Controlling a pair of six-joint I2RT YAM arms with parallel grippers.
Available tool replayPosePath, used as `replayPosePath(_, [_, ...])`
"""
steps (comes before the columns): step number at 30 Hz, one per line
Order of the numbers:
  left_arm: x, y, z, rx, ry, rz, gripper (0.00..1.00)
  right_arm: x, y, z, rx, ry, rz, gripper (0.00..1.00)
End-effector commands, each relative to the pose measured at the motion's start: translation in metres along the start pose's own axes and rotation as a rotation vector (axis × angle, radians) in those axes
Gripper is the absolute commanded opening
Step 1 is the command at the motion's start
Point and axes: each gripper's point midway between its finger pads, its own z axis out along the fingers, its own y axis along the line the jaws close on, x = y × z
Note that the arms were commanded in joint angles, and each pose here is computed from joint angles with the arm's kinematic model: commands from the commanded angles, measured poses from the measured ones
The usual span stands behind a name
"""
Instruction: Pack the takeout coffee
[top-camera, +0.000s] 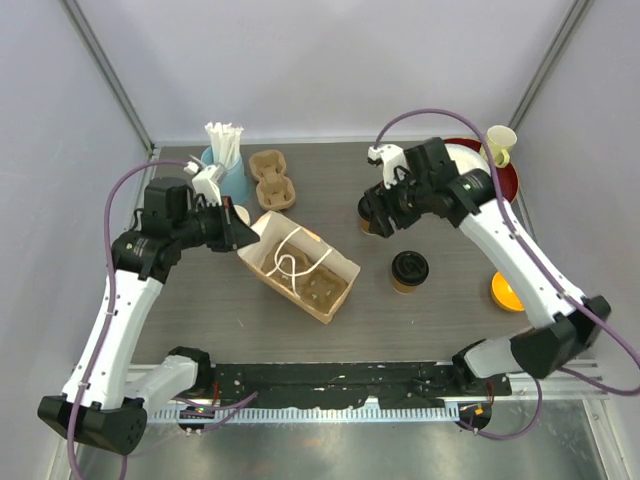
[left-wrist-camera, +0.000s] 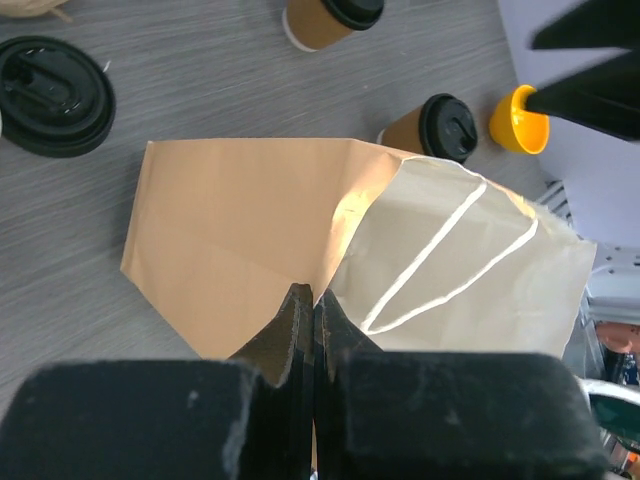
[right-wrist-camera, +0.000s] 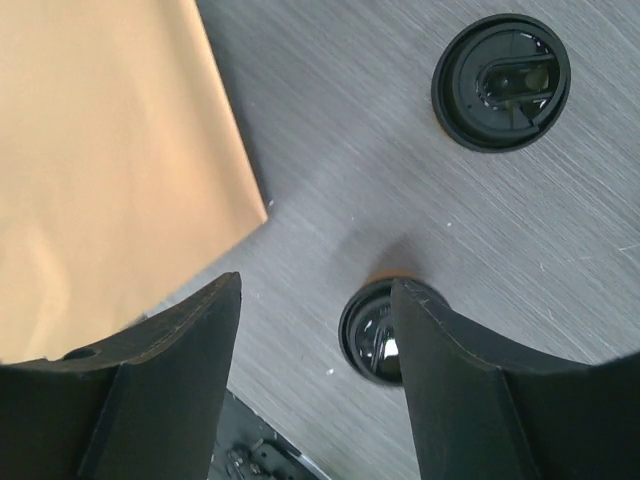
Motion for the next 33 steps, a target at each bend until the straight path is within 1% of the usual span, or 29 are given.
replayPosePath(1, [-0.017,-0.021,0.0,0.116,-0.049,0.08,0.0,-0.044,-0.023,0.033,0.081,-0.091,0.119,0.68])
replayPosePath(2, [-0.017,-0.02,0.0,0.112,-0.042,0.078,0.0,-0.05,-0.03,0.036,0.111,-0.095,0.176,0.67])
replayPosePath(3, [-0.016,-0.018,0.0,0.1,-0.029,0.076,0.0,-0.065,-0.037,0.031,0.138,-0.11,0.196,0.67])
replayPosePath(4, [-0.015,-0.016,0.001,0.096,-0.02,0.079,0.0,-0.065,-0.051,0.043,0.198,-0.079,0.22,0.67])
replayPosePath(5, [-0.014,-0.014,0.003,0.09,-0.008,0.075,0.0,-0.076,-0.058,0.04,0.222,-0.098,0.244,0.67])
replayPosePath(6, [-0.014,-0.014,0.004,0.088,0.003,0.069,0.0,-0.076,-0.063,0.043,0.237,-0.088,0.258,0.67])
replayPosePath(7, [-0.014,-0.015,0.005,0.095,0.007,0.076,0.0,-0.074,-0.068,0.055,0.228,-0.066,0.282,0.68])
replayPosePath(8, [-0.014,-0.014,0.008,0.099,0.02,0.072,0.0,-0.076,-0.079,0.055,0.235,-0.07,0.312,0.68])
replayPosePath(9, [-0.018,-0.017,0.007,0.111,0.017,0.078,0.0,-0.07,-0.087,0.058,0.244,-0.043,0.354,0.67])
replayPosePath(10, [-0.018,-0.018,0.008,0.113,0.025,0.076,0.0,-0.064,-0.094,0.063,0.246,-0.013,0.368,0.58])
replayPosePath(11, [-0.018,-0.017,0.01,0.114,0.033,0.078,0.0,-0.059,-0.105,0.071,0.243,0.016,0.387,0.53])
replayPosePath(12, [-0.021,-0.018,0.009,0.118,0.03,0.087,0.0,-0.05,-0.11,0.074,0.246,0.057,0.361,0.49])
replayPosePath(13, [-0.021,-0.021,0.008,0.13,0.033,0.093,0.0,-0.046,-0.114,0.078,0.248,0.077,0.344,0.5])
replayPosePath(16, [-0.016,-0.027,0.006,0.177,0.045,0.134,0.0,-0.041,-0.122,0.089,0.24,0.113,0.256,0.58])
replayPosePath(17, [-0.014,-0.026,0.006,0.186,0.047,0.164,0.0,-0.042,-0.125,0.09,0.245,0.114,0.245,0.59])
replayPosePath(20, [-0.009,-0.029,0.002,0.214,0.054,0.209,0.0,-0.039,-0.136,0.099,0.252,0.129,0.245,0.59])
replayPosePath(24, [-0.014,-0.036,-0.004,0.254,0.028,0.335,0.0,-0.037,-0.142,0.115,0.249,0.144,0.248,0.59])
replayPosePath(26, [-0.018,-0.041,-0.008,0.268,0.015,0.374,0.0,-0.038,-0.144,0.12,0.251,0.14,0.255,0.59])
replayPosePath(30, [-0.02,-0.049,-0.015,0.296,0.007,0.4,0.0,-0.037,-0.146,0.128,0.249,0.147,0.257,0.59])
replayPosePath(33, [-0.02,-0.046,-0.013,0.284,0.022,0.413,0.0,-0.036,-0.146,0.131,0.242,0.147,0.254,0.59])
